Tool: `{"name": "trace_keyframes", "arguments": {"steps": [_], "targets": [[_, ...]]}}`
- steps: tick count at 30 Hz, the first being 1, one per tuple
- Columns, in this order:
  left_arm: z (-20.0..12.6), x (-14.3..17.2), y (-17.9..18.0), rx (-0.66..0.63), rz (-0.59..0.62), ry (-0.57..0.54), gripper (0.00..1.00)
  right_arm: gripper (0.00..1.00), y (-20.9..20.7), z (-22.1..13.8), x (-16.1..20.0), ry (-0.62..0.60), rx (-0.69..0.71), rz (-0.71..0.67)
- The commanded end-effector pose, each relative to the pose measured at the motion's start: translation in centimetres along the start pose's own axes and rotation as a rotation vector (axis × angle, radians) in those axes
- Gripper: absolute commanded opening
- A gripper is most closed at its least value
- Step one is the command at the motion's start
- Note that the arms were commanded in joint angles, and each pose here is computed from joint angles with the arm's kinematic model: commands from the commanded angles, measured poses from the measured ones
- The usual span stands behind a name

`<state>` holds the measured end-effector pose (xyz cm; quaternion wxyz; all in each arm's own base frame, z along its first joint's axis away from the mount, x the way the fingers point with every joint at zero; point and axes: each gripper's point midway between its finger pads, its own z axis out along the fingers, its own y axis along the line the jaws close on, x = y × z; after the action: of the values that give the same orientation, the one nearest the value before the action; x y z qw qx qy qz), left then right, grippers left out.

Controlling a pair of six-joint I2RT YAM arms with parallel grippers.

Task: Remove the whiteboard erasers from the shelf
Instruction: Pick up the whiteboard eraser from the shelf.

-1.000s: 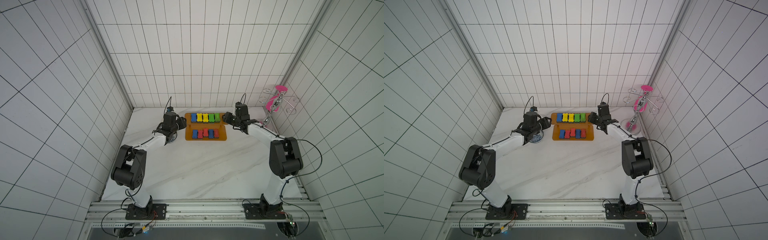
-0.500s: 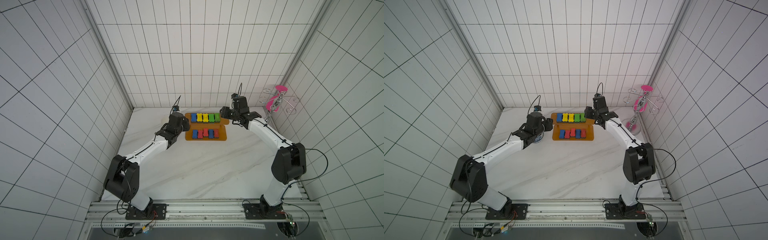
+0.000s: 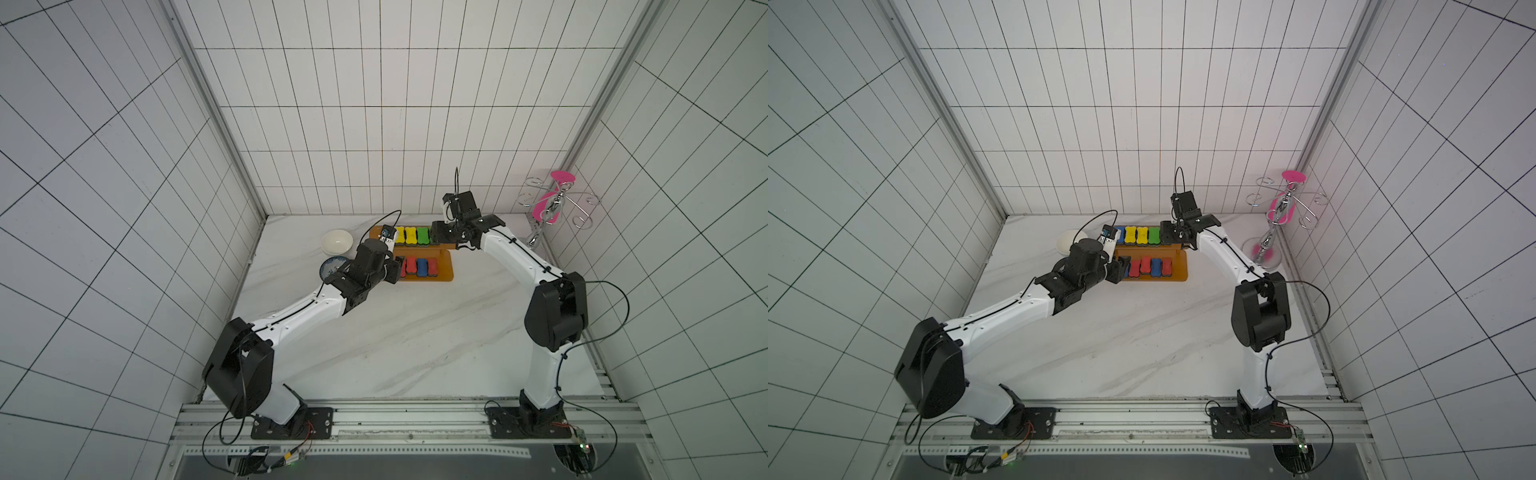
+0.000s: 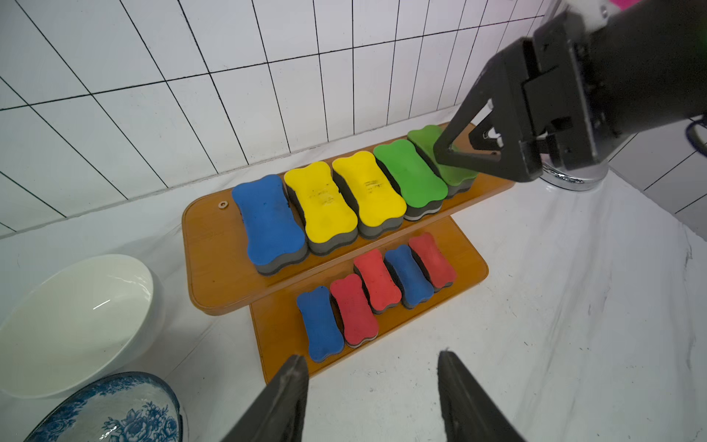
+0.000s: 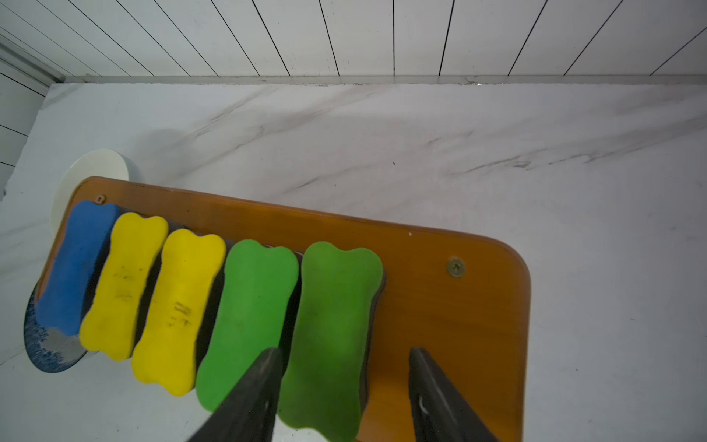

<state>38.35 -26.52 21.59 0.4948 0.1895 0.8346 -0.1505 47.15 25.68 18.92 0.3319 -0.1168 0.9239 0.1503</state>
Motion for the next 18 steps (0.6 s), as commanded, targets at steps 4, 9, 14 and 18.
{"name": "trace_keyframes", "arguments": {"steps": [4,9,14,18], "targets": [[-1.0,-1.7,0.1,0.002,0.022,-0.073,0.58,0.54,0.2,0.4,-0.5,0.005,0.006,-0.015],[-0.8,-1.4,0.2,-0.004,0.015,-0.075,0.58,0.53,-0.4,1.0,-0.1,0.016,0.034,-0.011],[-0.8,-1.4,0.2,-0.003,0.012,-0.075,0.58,0.51,-1.6,0.9,0.3,0.021,0.070,-0.002],[-0.8,-1.4,0.1,0.001,0.005,-0.075,0.58,0.50,-2.3,0.1,0.4,0.015,0.084,0.008]]}}
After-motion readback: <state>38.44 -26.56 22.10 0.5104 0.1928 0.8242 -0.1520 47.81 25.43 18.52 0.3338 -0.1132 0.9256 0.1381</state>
